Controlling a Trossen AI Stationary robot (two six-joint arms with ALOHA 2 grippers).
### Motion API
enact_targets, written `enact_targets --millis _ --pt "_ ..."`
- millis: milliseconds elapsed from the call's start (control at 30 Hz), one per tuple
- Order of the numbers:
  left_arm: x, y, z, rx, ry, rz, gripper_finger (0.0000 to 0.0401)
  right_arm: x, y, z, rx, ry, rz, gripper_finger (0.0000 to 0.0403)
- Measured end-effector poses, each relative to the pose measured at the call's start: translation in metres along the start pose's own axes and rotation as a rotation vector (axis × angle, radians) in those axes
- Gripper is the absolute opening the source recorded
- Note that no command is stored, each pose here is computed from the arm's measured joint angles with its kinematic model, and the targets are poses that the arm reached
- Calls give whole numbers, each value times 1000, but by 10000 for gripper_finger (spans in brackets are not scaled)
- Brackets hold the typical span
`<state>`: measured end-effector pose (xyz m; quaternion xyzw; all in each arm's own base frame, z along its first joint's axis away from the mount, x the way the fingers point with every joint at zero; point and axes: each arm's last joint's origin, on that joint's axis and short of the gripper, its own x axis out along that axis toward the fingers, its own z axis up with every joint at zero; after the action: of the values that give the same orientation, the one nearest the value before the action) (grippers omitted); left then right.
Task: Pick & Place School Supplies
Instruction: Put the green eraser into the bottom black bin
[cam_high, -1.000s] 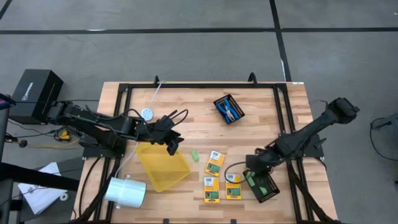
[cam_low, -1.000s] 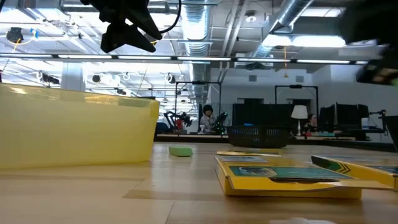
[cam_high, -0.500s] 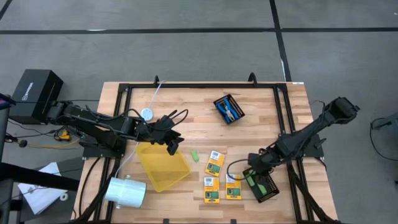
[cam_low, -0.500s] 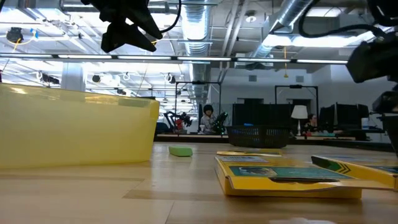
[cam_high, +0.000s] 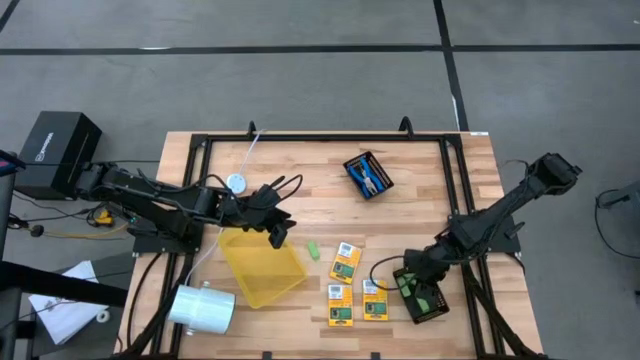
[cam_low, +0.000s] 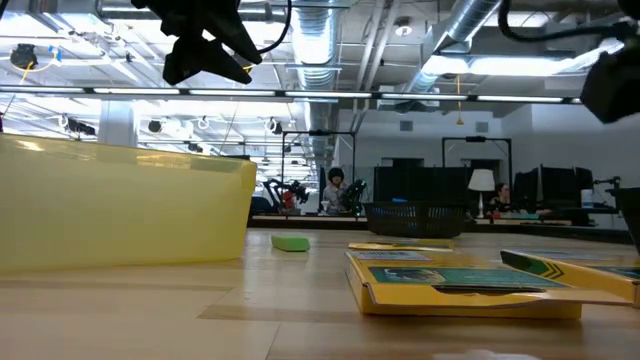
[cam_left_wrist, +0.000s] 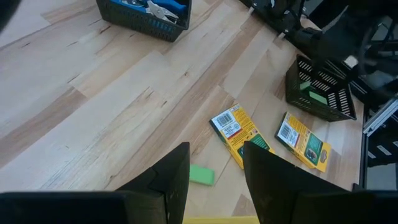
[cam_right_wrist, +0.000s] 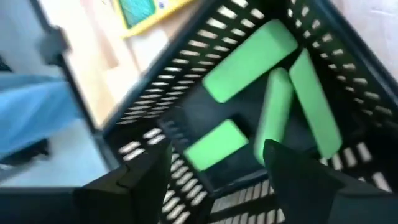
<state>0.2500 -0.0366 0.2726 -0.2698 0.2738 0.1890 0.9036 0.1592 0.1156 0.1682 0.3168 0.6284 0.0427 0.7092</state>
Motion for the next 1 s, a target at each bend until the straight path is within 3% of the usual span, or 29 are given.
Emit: enact_targets --millis 100,233,367,500,600,800,1000 --pt "0 0 0 -1 0 0 142 -21 11 1 -1 -96 73 246" --pt "0 0 0 -2 -1 -1 142 -59 26 15 -9 -345 152 230" --pt "0 0 0 -3 -3 -2 142 -82 29 45 -31 -571 156 207" --pt "0 1 0 -2 -18 20 142 -87 15 86 -20 -697 132 183" --pt "1 10 1 1 -21 112 142 -87 -2 117 -41 -721 171 168" --pt "4 55 2 -79 226 314 142 -83 -35 172 -60 -782 316 153" --pt "3 81 16 -136 264 343 142 -74 -52 220 -40 -685 385 146"
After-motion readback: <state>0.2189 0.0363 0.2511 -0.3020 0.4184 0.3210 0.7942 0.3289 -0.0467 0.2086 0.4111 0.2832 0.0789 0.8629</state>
